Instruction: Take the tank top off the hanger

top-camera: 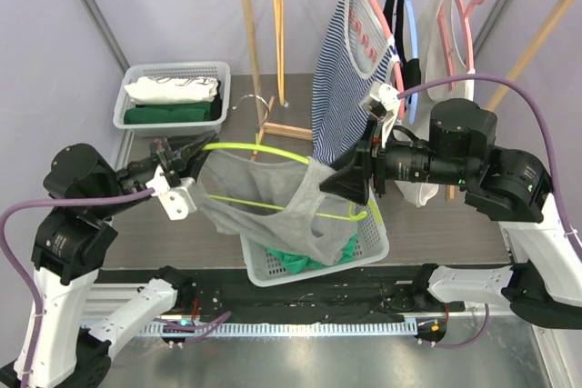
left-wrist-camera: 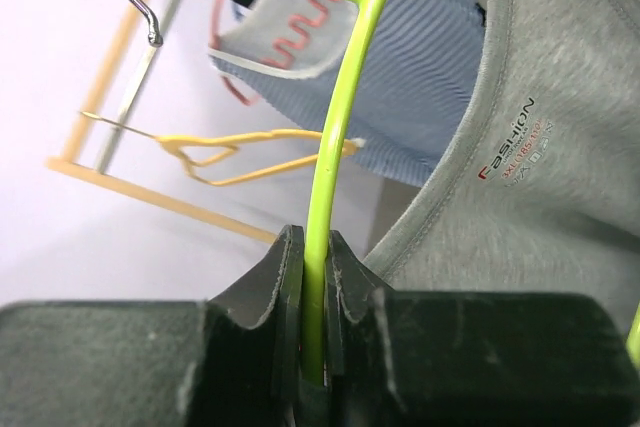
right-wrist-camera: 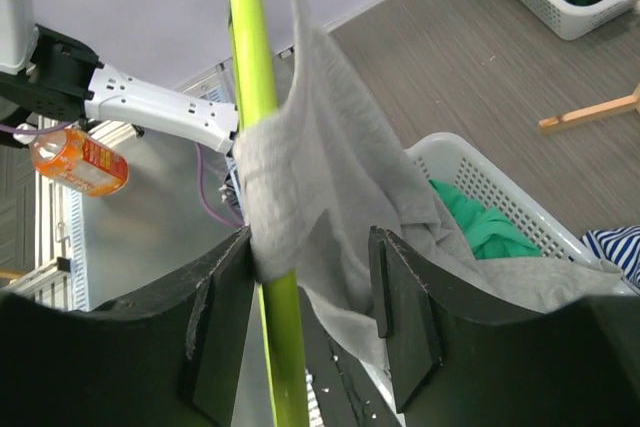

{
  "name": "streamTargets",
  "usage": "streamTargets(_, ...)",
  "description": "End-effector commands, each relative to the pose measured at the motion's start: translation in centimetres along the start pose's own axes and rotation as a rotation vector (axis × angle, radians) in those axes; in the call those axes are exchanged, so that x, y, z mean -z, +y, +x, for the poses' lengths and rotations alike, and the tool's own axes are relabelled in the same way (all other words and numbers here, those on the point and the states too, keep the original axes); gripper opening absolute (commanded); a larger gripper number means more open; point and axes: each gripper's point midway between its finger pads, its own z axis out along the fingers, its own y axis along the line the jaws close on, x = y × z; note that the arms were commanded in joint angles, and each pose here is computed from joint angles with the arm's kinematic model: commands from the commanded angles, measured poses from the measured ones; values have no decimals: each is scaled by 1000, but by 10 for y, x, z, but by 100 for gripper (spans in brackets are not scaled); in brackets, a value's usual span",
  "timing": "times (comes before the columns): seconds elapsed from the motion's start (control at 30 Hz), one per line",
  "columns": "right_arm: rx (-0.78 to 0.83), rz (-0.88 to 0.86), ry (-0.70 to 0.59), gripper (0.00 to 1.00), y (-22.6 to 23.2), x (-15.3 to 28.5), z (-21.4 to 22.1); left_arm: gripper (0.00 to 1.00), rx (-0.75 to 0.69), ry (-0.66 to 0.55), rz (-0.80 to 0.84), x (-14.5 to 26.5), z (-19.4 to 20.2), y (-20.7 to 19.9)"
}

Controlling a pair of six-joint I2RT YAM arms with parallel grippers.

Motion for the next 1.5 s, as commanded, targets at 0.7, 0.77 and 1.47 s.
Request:
streamTargets(0.7, 251, 261, -6, 1, -48, 26, -8, 100, 328, -188, -16, -4, -61, 32)
streamTargets(0.77, 298, 285, -2, 1, -54, 27, -7, 100, 441, -172, 43, -2, -65, 23)
streamTargets(1.47, 402, 140, -44, 1, -25, 44, -8, 83, 745, 27, 377, -49, -24, -14)
